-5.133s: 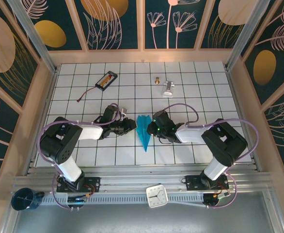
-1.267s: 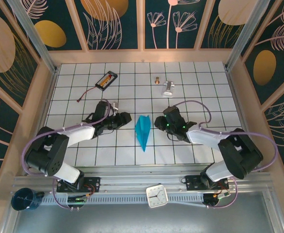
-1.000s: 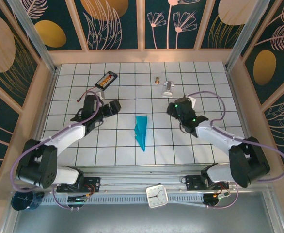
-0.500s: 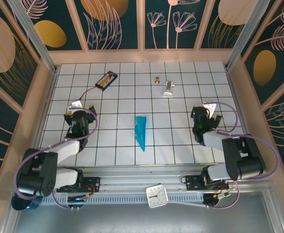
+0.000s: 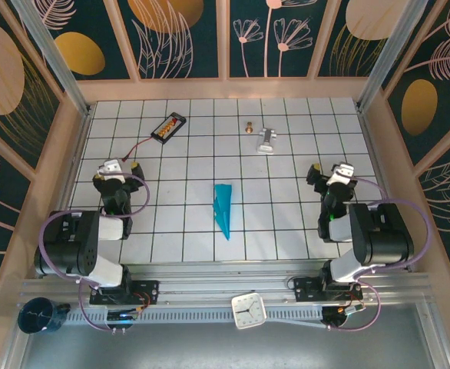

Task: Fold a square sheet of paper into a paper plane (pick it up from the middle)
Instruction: Reset both arms

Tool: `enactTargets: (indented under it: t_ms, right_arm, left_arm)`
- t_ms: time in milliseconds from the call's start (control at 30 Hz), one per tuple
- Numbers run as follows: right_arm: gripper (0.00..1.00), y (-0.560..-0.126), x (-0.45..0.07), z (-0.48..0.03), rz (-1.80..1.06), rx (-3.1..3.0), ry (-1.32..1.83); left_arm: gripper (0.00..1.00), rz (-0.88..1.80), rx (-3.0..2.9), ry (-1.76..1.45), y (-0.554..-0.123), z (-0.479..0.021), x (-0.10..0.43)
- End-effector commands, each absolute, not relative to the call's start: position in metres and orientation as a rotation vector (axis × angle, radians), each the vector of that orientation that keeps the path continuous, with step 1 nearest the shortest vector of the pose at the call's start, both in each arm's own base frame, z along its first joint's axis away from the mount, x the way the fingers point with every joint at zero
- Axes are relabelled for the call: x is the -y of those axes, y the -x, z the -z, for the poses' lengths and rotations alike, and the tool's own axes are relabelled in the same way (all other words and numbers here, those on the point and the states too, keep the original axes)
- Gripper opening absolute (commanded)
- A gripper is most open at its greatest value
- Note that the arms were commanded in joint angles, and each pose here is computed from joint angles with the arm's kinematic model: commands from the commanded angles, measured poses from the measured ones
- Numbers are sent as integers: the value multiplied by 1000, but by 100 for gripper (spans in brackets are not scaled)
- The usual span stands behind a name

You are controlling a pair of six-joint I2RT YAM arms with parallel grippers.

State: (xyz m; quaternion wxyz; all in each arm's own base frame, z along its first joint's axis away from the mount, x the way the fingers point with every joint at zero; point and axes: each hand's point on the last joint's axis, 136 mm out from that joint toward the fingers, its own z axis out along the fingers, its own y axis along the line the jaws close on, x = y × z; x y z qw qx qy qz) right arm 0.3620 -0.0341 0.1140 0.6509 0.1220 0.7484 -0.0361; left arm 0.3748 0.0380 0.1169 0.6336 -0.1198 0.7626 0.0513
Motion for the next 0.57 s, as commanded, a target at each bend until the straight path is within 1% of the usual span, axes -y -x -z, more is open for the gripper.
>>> enactTargets:
  t_ms: [0, 100, 533]
  right_arm:
    - [99, -363, 28, -133, 35, -1614, -240]
    - [99, -369, 30, -130, 52, -1634, -254]
    - [99, -369, 29, -130, 50, -1631, -248]
  left_arm:
    - [99, -30, -1647, 154, -377, -137, -19]
    - [99, -36, -1657, 152, -378, -136, -19]
    - [99, -47, -1646, 172, -375, -137, -23]
